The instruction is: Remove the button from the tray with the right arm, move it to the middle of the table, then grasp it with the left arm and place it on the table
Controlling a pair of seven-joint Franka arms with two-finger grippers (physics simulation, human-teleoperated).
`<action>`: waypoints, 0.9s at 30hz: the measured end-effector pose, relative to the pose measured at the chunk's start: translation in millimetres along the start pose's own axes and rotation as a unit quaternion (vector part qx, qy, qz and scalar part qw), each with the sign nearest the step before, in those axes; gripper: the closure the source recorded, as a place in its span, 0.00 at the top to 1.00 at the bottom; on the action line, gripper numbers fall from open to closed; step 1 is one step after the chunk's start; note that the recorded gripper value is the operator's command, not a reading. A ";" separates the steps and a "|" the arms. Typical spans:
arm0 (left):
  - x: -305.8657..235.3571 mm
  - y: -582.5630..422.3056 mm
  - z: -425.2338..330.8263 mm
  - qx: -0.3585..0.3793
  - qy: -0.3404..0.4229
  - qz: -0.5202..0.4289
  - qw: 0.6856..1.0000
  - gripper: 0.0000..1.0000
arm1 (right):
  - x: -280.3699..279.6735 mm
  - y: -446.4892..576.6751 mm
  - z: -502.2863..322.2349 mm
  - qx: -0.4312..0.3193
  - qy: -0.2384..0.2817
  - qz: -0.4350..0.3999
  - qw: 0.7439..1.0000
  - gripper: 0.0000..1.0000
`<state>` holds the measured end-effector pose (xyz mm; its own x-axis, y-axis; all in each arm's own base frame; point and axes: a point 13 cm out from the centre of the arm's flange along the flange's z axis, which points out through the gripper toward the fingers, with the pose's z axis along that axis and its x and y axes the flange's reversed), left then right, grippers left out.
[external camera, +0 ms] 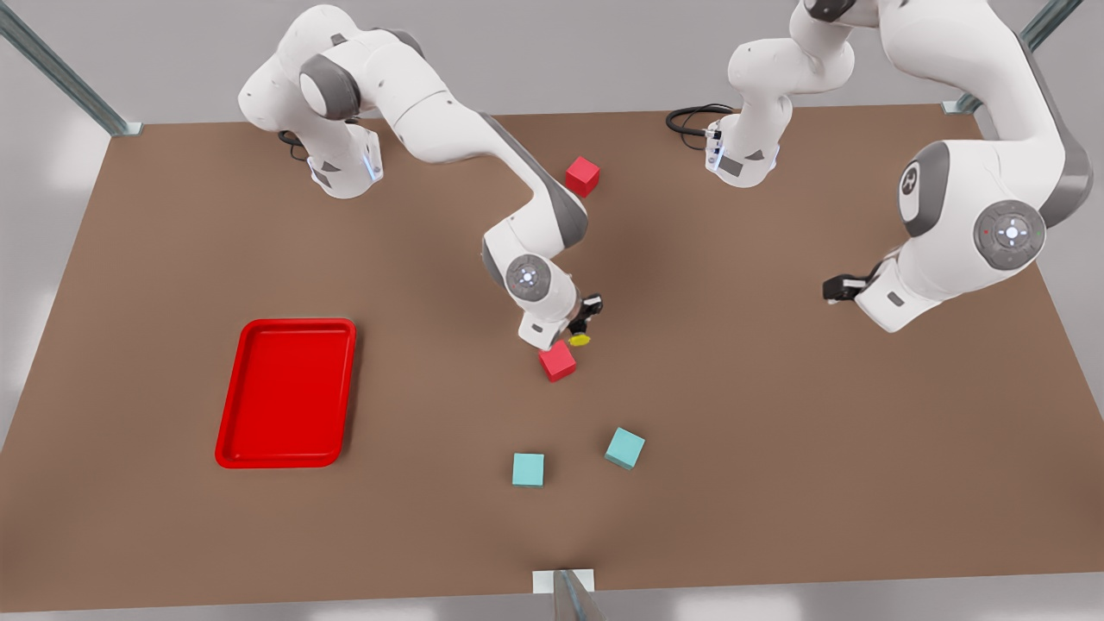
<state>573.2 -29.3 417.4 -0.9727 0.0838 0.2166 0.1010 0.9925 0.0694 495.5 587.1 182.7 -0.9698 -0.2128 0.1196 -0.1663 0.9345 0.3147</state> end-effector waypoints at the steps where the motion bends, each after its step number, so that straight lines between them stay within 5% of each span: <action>1: 0.4 3.5 0.1 0.001 0.000 -0.003 1.000 1.00 | -2.0 13.4 10.0 -0.009 0.002 0.009 1.000 0.38; 10: 12.5 1.7 -30.0 0.001 -0.014 -0.004 1.000 1.00 | -26.0 51.4 110.5 -0.042 -0.019 0.093 0.995 0.45; 11: 13.0 0.6 -29.6 0.000 -0.012 -0.003 1.000 1.00 | -29.5 48.3 116.4 -0.043 -0.024 0.104 0.993 1.00; 15: 14.2 0.2 -29.3 0.000 -0.009 -0.004 1.000 1.00 | -40.8 45.5 110.9 -0.050 -0.038 0.143 0.988 1.00; 20: 8.4 -41.1 -28.4 0.000 -0.011 0.033 0.999 1.00 | -27.5 1.7 -64.2 -0.072 -0.038 0.222 0.972 1.00; 27: 23.2 -330.6 32.0 0.000 -0.011 0.200 0.980 1.00 | 40.0 -462.4 -358.8 0.055 -0.107 0.362 0.924 1.00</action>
<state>510.6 -352.6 368.4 -0.8590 0.4686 0.2063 0.4758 0.8794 -0.0165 597.8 44.1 379.8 -0.8447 0.5307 0.0695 0.5352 0.8353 0.1258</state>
